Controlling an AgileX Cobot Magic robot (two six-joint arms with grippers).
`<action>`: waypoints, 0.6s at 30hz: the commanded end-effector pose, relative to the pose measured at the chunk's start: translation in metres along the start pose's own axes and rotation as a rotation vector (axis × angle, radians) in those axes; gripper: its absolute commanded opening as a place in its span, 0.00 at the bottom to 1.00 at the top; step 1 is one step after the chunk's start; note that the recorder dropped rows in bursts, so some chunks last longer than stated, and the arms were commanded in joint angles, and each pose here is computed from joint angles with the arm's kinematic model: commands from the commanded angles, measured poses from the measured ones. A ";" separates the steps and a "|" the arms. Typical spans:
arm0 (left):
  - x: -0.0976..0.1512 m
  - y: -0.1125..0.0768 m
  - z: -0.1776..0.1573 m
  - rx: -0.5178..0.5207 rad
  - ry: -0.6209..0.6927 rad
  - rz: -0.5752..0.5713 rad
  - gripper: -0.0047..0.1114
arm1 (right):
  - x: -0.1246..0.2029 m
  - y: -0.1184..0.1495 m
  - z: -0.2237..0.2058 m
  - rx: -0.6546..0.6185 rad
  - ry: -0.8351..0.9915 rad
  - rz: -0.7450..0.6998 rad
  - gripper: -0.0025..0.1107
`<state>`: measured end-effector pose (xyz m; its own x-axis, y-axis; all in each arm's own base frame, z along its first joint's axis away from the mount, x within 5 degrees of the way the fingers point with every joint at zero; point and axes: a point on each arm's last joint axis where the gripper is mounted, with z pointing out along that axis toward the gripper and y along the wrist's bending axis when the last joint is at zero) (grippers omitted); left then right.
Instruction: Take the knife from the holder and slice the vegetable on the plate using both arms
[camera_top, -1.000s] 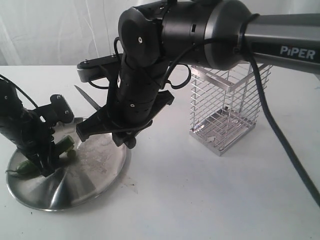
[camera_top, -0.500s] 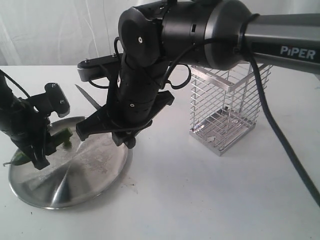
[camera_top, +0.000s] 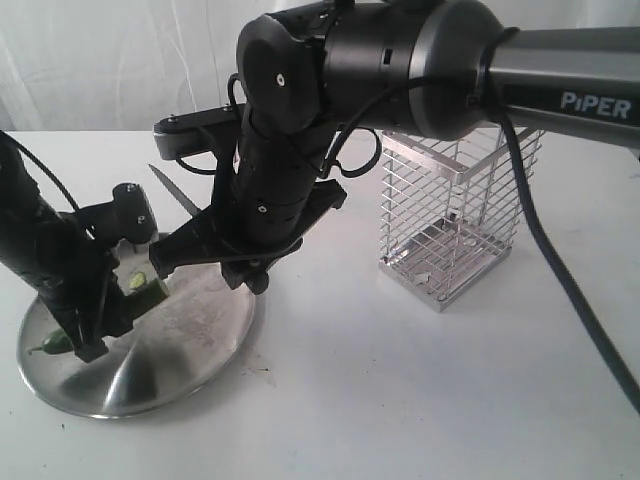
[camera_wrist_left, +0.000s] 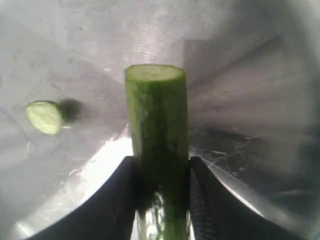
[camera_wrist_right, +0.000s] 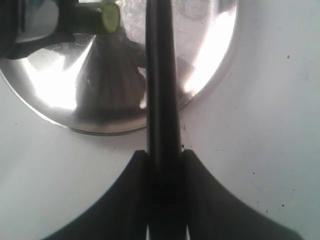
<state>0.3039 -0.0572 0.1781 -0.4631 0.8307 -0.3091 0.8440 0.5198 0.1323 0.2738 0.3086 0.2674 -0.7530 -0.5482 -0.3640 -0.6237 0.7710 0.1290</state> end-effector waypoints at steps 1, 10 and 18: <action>0.002 -0.002 0.017 0.052 0.026 -0.014 0.05 | -0.001 -0.002 -0.005 -0.001 -0.019 0.003 0.02; 0.006 0.002 0.040 0.049 0.047 -0.084 0.23 | -0.001 -0.002 -0.005 -0.001 -0.019 0.003 0.02; 0.000 0.006 0.026 -0.021 -0.004 -0.120 0.45 | -0.001 -0.002 -0.005 0.000 -0.025 0.007 0.02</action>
<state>0.3153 -0.0580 0.1477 -0.5510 0.7802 -0.2961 0.7974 0.5969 0.0889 0.2738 0.3086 0.2674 -0.7530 -0.5482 -0.3640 -0.6237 0.7710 0.1290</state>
